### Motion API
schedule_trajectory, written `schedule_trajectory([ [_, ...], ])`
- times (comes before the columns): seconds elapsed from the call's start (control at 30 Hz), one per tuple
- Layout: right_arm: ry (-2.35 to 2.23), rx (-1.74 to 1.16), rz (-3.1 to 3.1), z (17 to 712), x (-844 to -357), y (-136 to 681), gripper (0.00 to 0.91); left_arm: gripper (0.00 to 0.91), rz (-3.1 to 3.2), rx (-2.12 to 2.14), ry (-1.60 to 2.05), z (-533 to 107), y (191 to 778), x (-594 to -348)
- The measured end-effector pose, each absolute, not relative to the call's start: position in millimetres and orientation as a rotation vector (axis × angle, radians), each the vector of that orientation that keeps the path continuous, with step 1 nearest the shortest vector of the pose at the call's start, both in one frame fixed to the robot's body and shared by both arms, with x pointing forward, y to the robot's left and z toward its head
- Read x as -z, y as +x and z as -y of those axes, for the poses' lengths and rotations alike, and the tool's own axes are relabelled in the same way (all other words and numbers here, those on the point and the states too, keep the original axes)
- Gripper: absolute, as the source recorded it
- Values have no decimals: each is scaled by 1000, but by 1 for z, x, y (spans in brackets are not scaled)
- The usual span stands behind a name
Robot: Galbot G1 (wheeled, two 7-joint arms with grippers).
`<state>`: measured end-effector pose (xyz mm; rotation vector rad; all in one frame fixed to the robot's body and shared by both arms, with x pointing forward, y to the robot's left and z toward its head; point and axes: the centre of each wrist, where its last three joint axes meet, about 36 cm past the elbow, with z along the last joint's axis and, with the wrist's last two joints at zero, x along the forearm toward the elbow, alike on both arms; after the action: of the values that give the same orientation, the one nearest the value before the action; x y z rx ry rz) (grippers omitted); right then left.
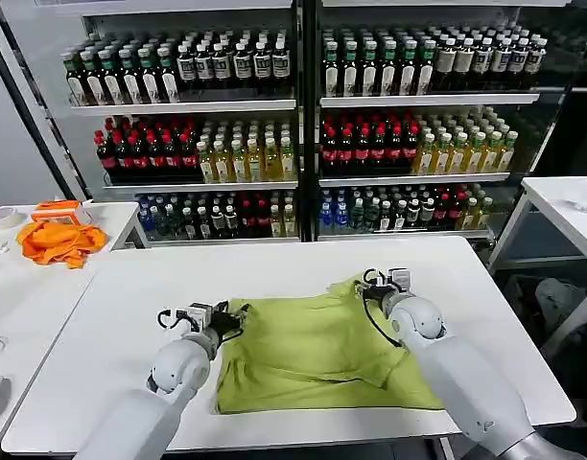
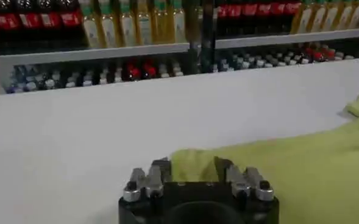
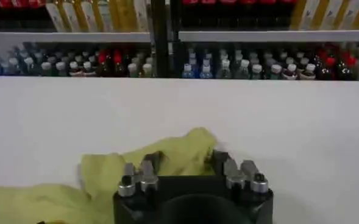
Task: Fold and organize the clothes.
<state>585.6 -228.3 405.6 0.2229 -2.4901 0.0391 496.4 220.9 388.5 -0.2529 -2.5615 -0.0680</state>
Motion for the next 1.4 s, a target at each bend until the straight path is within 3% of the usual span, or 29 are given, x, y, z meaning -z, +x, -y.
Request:
schedule_trajectory([
  [0.37, 235, -23, 2496, 231, -408, 580, 0, 20, 2573, 20, -267, -225, 494, -389],
  [0.7, 249, -4, 2540, 241, -426, 564, 0, 20, 2639, -36, -290, -232, 482, -412],
  [0.97, 256, 11, 2598, 258, -451, 540, 0, 20, 2675, -72, -318, -231, 462, -428],
  [1.4, 288, -29, 2652, 274, -472, 471, 0, 20, 2668, -88, -351, -232, 416, -431],
])
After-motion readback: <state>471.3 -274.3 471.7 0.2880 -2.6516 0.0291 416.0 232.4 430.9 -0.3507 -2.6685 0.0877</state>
